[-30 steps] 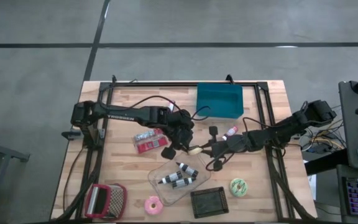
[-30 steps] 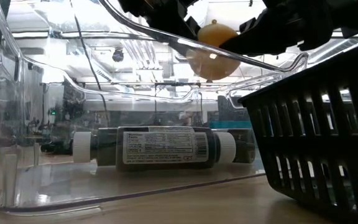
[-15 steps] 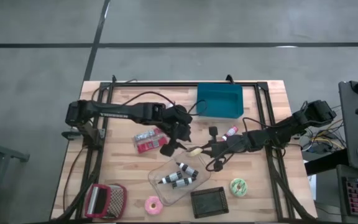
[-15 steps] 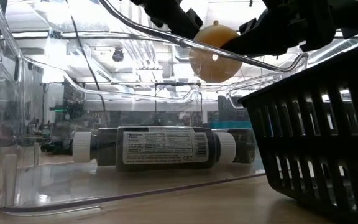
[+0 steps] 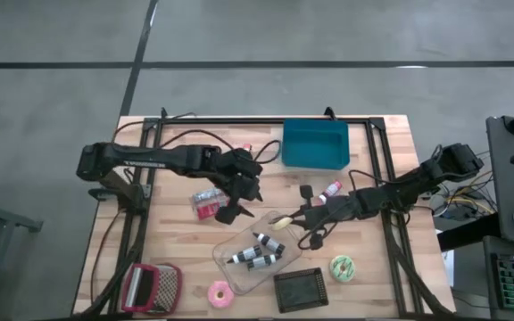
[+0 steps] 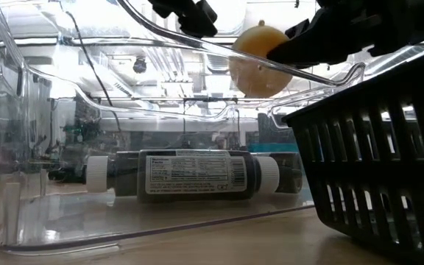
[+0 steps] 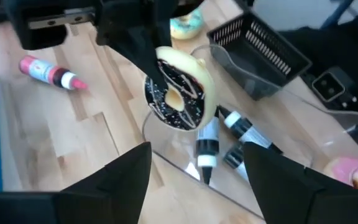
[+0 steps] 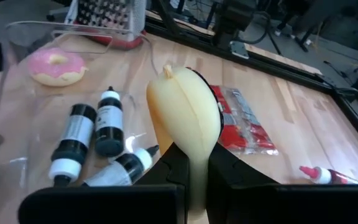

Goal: Pick & Place Food Item
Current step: Put the black donut into the black basket

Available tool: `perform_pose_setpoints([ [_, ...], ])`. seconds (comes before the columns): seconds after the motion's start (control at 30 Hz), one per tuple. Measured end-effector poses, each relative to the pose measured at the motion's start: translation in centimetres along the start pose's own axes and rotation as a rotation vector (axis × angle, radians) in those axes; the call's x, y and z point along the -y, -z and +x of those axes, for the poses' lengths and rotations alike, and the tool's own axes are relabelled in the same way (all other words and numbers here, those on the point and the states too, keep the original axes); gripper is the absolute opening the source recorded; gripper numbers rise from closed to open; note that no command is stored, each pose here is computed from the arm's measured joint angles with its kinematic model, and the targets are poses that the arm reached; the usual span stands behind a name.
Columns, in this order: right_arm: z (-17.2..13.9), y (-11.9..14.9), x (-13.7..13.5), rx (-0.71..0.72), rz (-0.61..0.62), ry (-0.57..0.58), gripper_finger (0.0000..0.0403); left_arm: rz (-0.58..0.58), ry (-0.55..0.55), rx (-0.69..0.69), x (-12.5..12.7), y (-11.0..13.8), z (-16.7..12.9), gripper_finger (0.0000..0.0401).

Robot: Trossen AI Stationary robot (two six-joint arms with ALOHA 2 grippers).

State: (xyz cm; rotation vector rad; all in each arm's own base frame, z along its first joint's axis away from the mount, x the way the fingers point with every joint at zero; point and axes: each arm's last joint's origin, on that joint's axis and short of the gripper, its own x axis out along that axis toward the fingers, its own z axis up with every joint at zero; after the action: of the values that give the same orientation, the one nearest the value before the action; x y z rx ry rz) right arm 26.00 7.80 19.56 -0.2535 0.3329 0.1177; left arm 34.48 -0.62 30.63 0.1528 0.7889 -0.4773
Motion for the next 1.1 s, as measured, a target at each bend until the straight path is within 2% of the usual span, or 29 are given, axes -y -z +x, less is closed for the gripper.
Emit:
perform_pose_setpoints([
  [0.2, -0.2, -0.9, -1.2, 0.030, -0.016, -0.040, 0.0013, -0.028, -0.071, 0.170, 1.1, 2.2, -0.8, 0.0261],
  [0.4, -0.8, -1.7, -3.1, 0.061, -0.038, -0.099, 0.0013, -0.073, -0.164, 0.327, 2.5, 5.6, -1.7, 0.0260],
  [0.57, -1.4, -2.3, -5.0, 0.084, -0.046, -0.158, 0.0013, -0.093, -0.193, 0.447, 3.5, 7.6, -2.4, 0.0260],
  [0.8, -2.7, -3.0, -7.7, 0.075, -0.013, -0.179, 0.0013, -0.105, -0.273, 0.466, 4.1, 9.4, -2.7, 0.0259],
  [1.1, -4.9, -3.4, -11.3, 0.024, 0.093, -0.148, 0.0013, -0.100, -0.271, 0.470, 4.3, 9.4, -2.6, 0.0259],
])
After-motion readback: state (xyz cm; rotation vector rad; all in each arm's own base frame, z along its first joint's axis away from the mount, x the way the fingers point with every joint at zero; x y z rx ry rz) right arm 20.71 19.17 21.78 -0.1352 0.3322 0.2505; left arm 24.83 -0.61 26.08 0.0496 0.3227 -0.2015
